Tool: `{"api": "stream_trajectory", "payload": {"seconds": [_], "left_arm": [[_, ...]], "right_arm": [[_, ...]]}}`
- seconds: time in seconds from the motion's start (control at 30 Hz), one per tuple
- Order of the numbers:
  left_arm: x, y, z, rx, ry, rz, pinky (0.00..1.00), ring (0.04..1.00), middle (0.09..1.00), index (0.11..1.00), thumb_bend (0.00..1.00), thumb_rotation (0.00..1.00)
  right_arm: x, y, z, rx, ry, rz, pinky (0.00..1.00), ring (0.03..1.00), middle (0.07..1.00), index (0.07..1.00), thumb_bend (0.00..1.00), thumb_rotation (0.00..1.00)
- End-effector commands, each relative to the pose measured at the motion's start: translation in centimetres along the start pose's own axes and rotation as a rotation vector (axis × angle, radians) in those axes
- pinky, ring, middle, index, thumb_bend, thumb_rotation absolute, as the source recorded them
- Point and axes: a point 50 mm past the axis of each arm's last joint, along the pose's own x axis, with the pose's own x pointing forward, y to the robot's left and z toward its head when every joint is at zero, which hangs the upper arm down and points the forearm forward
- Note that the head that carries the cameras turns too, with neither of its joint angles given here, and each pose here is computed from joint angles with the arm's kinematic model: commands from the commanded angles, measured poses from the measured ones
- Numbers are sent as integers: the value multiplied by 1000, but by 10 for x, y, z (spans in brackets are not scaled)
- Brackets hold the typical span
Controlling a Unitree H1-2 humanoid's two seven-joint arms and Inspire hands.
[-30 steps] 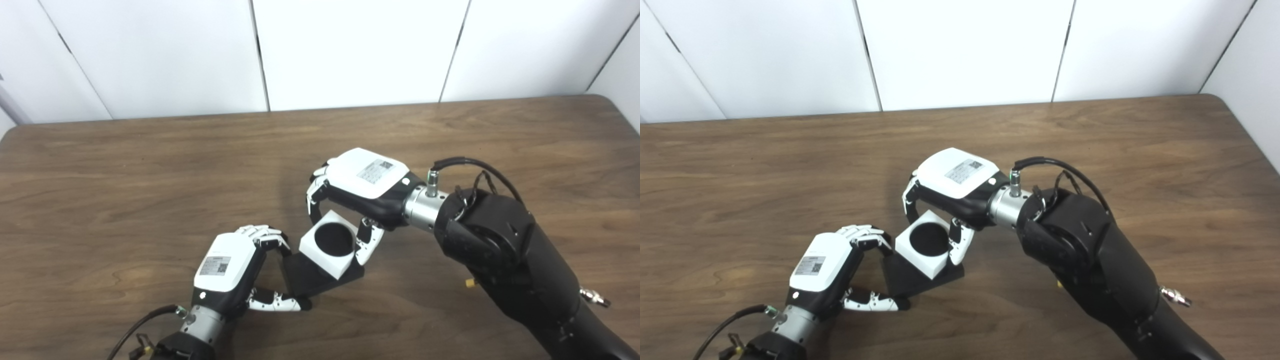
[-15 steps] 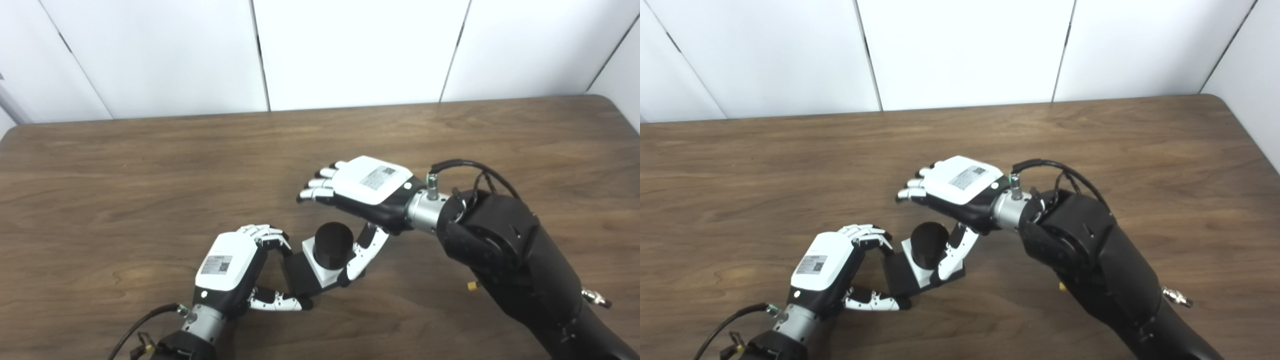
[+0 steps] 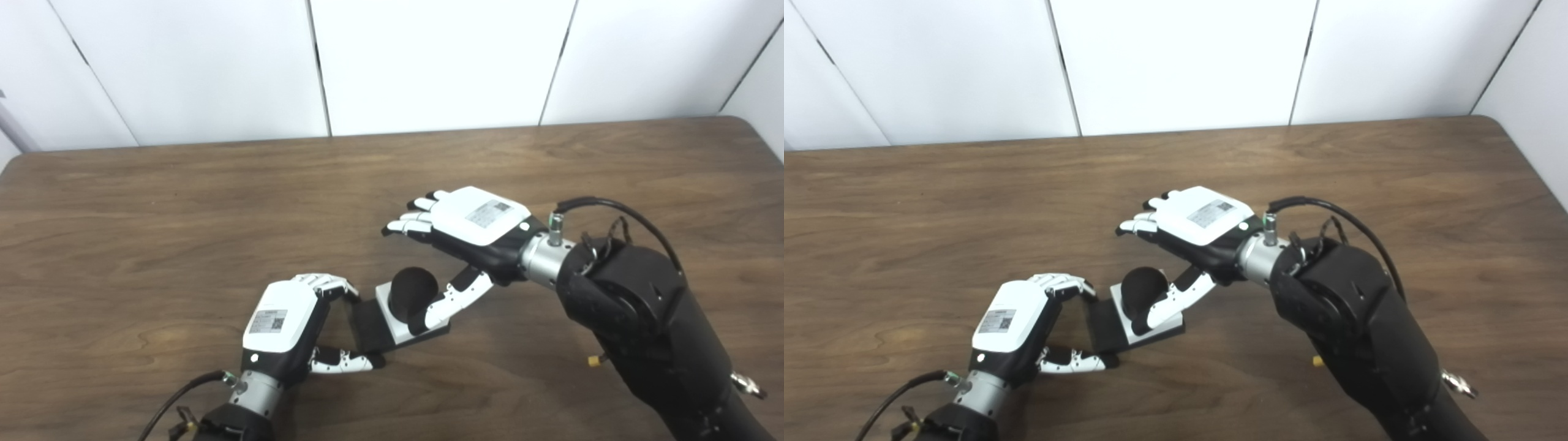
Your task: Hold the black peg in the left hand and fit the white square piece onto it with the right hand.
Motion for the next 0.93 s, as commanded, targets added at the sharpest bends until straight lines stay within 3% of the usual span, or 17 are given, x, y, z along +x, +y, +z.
{"api": "stream_trajectory", "payload": {"seconds": [0.0,0.1,0.3,0.37,0.47,0.5,0.53,0.6,0.67,0.77,0.9], "left_arm": [[-9,-11,-5,-45,73,-62,740,735,754,876,993,703],[-10,-7,-4,-111,110,-40,722,752,808,979,1000,814],[-12,4,-1,-266,109,-9,774,882,973,1000,1000,863],[-14,8,0,-323,104,-12,931,962,995,1000,1000,871],[-20,15,0,-364,96,-5,992,996,1000,1000,1000,917],[-24,18,-1,-408,107,19,995,998,1000,1000,1000,928],[-28,20,-3,-452,118,43,953,999,1000,1000,1000,953],[-34,24,-5,-536,128,76,929,1000,1000,1000,1000,980],[-39,27,-10,-645,136,120,983,1000,1000,1000,1000,995],[-46,26,-25,-811,144,243,981,1000,1000,1000,938,1000],[-53,25,-38,-933,184,322,980,1000,1000,1000,868,1000]], "right_arm": [[-7,-12,-2,-50,-1,-82,1000,972,904,890,836,874],[-9,-8,-7,-44,9,-90,1000,973,904,887,820,873],[-10,-4,-20,-24,53,-100,1000,971,900,880,821,870],[-11,-3,-27,15,66,-98,1000,973,908,892,800,864],[-14,2,-41,163,86,-84,1000,984,930,923,763,886],[-18,8,-50,275,100,-98,1000,985,936,929,752,897],[-23,15,-57,383,115,-120,999,986,949,944,693,958],[-32,27,-67,540,138,-168,1000,988,964,958,629,990],[-42,44,-71,654,157,-238,944,992,986,981,526,998],[-59,73,-67,803,207,-343,928,991,996,984,493,1000],[-71,107,-60,992,241,-470,908,970,993,983,498,1000]]}}
